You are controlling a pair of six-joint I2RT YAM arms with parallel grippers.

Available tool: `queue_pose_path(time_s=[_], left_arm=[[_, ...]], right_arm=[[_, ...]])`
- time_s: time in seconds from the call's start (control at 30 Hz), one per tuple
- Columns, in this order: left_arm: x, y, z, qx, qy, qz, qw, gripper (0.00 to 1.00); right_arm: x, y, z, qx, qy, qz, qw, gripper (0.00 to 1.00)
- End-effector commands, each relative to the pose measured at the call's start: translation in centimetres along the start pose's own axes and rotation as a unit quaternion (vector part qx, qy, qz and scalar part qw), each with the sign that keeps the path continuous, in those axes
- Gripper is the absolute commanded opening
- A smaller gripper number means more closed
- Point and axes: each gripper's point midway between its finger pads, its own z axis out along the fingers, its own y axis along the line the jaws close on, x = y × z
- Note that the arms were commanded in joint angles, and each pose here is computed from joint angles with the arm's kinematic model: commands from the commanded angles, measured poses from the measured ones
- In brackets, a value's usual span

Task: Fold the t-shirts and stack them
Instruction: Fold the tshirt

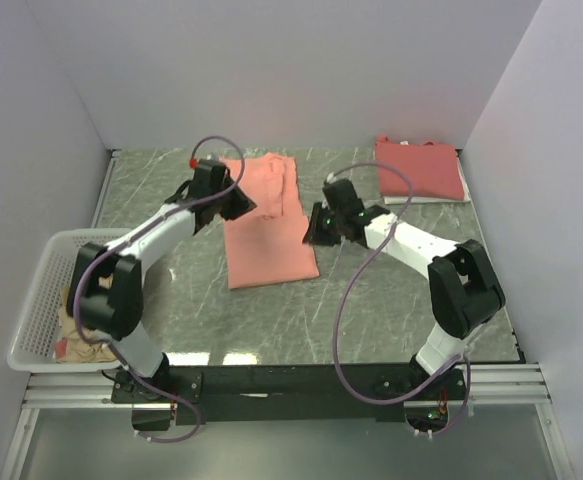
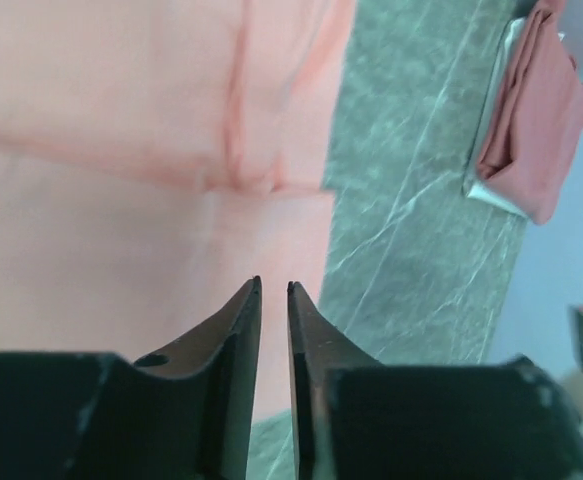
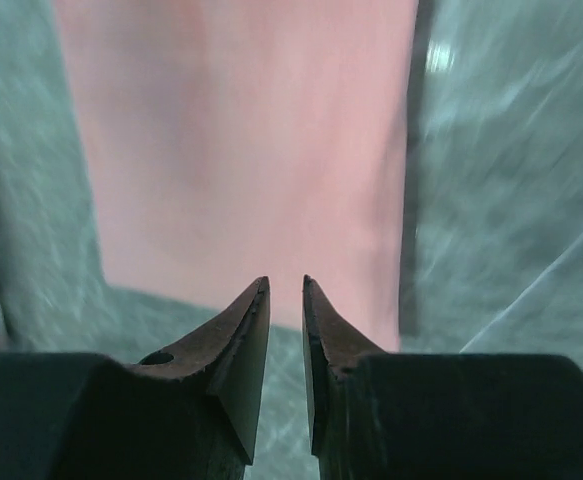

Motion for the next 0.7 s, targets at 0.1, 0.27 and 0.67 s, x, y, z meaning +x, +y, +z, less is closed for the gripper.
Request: queue_pose_path(time_s=[0.1, 0.27, 0.67], left_arm=[[6.0, 8.4, -3.5, -0.062, 0.02, -0.025, 0.998, 0.19], [8.7, 11.5, -5.3, -0.069, 0.031, -0.021, 0.997, 0.14], [11.1, 15.3, -6.8, -0.102, 0.038, -0.03, 0.994, 0.13]], right_arm=[[5.3, 0.0, 0.9, -0.026, 0.041, 0.002, 0.999, 0.27], [8.1, -2.4, 1.4, 0.0, 0.059, 0.005, 0.998, 0.27], [9.7, -4.8, 1.1, 0.039, 0.064, 0.013, 0.997, 0.27]])
